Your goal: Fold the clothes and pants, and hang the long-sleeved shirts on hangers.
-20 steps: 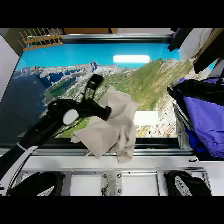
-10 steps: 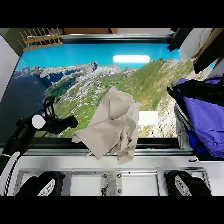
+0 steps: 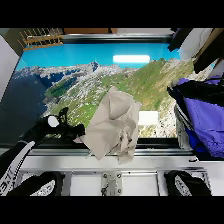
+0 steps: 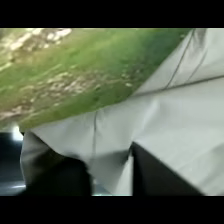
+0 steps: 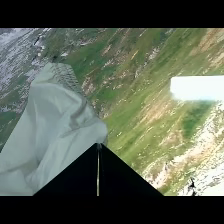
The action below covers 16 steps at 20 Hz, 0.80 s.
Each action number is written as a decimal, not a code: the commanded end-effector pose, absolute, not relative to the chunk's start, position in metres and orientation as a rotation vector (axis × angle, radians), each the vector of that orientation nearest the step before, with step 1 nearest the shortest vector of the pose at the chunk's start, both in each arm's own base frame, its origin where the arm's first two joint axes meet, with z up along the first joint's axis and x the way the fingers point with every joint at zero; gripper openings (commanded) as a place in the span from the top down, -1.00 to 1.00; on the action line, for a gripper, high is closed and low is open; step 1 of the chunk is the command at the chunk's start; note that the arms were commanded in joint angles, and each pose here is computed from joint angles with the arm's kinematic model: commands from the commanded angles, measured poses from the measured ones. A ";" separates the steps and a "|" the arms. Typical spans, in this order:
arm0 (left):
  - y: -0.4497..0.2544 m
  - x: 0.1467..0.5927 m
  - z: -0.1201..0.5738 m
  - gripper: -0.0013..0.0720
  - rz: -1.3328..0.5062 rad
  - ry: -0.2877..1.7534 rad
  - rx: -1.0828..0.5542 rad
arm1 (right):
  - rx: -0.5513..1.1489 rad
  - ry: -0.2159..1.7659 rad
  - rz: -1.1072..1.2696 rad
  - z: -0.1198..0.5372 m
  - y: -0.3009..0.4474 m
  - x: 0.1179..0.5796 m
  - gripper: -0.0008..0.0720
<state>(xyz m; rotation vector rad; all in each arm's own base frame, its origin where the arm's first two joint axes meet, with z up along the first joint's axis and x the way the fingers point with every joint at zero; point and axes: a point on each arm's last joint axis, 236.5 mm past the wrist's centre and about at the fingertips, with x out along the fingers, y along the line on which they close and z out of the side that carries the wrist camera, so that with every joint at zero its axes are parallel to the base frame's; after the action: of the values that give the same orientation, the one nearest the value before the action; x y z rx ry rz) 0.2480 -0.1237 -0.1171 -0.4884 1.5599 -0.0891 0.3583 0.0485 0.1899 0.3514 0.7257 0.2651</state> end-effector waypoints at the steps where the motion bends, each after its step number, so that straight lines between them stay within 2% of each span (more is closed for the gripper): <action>1: -0.131 0.272 -0.108 0.95 -0.127 1.529 -0.439 | 0.349 0.756 0.277 0.185 0.051 0.353 0.91; 6: -0.023 0.365 0.001 0.95 0.037 1.139 -0.339 | 0.315 0.787 0.252 0.176 0.044 0.352 0.91; 9: 0.033 0.387 0.060 0.95 0.134 0.962 -0.374 | 0.327 0.840 0.265 0.155 0.049 0.364 0.91; 11: 0.049 0.388 0.068 0.95 0.161 0.935 -0.378 | 0.285 0.881 0.320 0.131 0.068 0.380 0.89; 12: 0.052 0.388 0.066 0.95 0.168 0.940 -0.382 | 0.274 0.910 0.351 0.114 0.082 0.389 0.51; 13: 0.052 0.388 0.063 0.95 0.168 0.948 -0.382 | 0.285 0.938 0.378 0.098 0.098 0.398 -0.26; 14: 0.052 0.389 0.060 0.95 0.169 0.955 -0.385 | 0.296 0.969 0.400 0.079 0.114 0.408 -0.75; 16: 0.052 0.390 0.051 0.95 0.170 0.979 -0.390 | 0.316 1.062 0.449 0.041 0.145 0.421 -0.80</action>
<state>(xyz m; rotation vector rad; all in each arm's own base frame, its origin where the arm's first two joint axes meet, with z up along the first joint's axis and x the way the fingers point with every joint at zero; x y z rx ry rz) 0.3878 0.0425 0.0530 -0.3935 0.9769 0.1524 0.4028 0.1052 0.0877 0.3037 0.9738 0.3880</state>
